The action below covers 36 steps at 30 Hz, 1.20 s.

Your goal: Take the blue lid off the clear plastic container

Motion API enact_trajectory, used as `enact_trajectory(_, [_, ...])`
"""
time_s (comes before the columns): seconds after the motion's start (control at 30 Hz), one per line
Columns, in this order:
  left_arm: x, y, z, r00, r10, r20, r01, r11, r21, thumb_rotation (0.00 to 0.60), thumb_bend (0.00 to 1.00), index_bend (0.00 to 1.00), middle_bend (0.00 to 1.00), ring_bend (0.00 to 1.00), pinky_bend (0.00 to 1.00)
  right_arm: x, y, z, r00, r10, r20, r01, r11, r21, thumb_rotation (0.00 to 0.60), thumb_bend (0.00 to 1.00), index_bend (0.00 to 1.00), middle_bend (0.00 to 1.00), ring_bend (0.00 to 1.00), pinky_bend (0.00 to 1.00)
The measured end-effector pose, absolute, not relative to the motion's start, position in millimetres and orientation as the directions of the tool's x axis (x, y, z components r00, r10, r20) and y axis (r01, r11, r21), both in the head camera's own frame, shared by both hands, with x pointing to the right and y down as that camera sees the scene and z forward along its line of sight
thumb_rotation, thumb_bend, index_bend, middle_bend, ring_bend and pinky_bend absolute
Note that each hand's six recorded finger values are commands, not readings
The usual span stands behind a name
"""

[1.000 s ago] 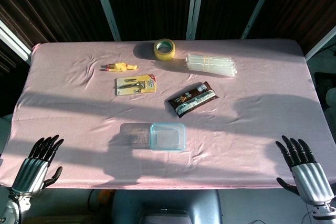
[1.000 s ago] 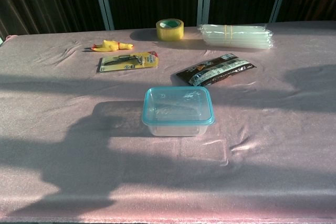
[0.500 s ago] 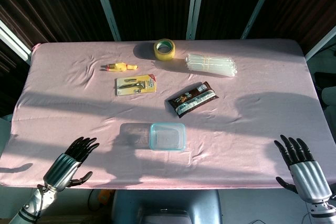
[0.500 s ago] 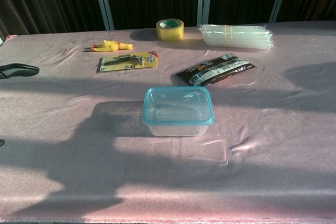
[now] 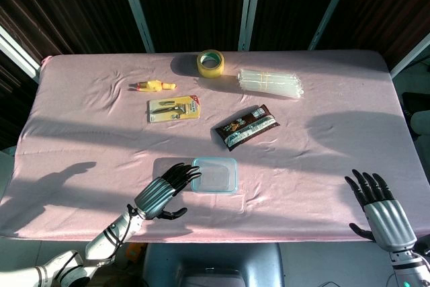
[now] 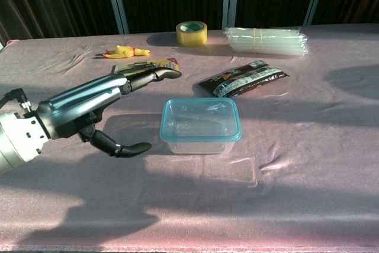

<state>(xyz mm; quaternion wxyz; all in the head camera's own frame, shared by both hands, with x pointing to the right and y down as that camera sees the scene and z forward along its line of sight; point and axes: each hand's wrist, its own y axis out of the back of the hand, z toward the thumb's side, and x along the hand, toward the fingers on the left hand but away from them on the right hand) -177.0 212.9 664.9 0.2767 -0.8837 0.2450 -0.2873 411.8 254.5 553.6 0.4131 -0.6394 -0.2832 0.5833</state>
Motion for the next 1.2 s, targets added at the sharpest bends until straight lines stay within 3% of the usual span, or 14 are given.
enact_trajectory(0.3, [-143,205,699,0.706,-0.545,0.453,-0.192,-0.762,-0.619,0.6,0.27,0.0,0.0,0.0,0.0,418,251,550,0.144,0.847,-0.511,-0.102,-0.501,-0.859,0.6,0.18,0.0,0.0,0.0,0.0])
enact_trajectory(0.57, [-132,193,721,0.665,-0.561,0.493,-0.168,-0.755,-0.633,0.6,0.26,0.0,0.0,0.0,0.0,419,253,547,0.151,0.841,-0.519,-0.09,-0.511,-0.855,0.6,0.18,0.0,0.0,0.0,0.0])
enact_trajectory(1.03, [-124,184,738,0.642,-0.545,0.539,-0.131,-0.771,-0.624,0.6,0.26,0.0,0.0,0.0,0.0,420,254,547,0.148,0.837,-0.527,-0.086,-0.52,-0.85,0.6,0.18,0.0,0.0,0.0,0.0])
enact_trajectory(1.13, [-120,184,740,0.64,-0.542,0.545,-0.117,-0.77,-0.628,0.6,0.27,0.0,0.02,0.01,0.07,420,254,547,0.148,0.837,-0.526,-0.089,-0.519,-0.85,0.6,0.18,0.0,0.0,0.0,0.0])
enact_trajectory(1.2, [-119,185,741,0.641,-0.542,0.544,-0.119,-0.77,-0.627,0.6,0.27,0.0,0.09,0.07,0.14,419,254,548,0.15,0.836,-0.528,-0.092,-0.52,-0.849,0.6,0.18,0.0,0.0,0.0,0.0])
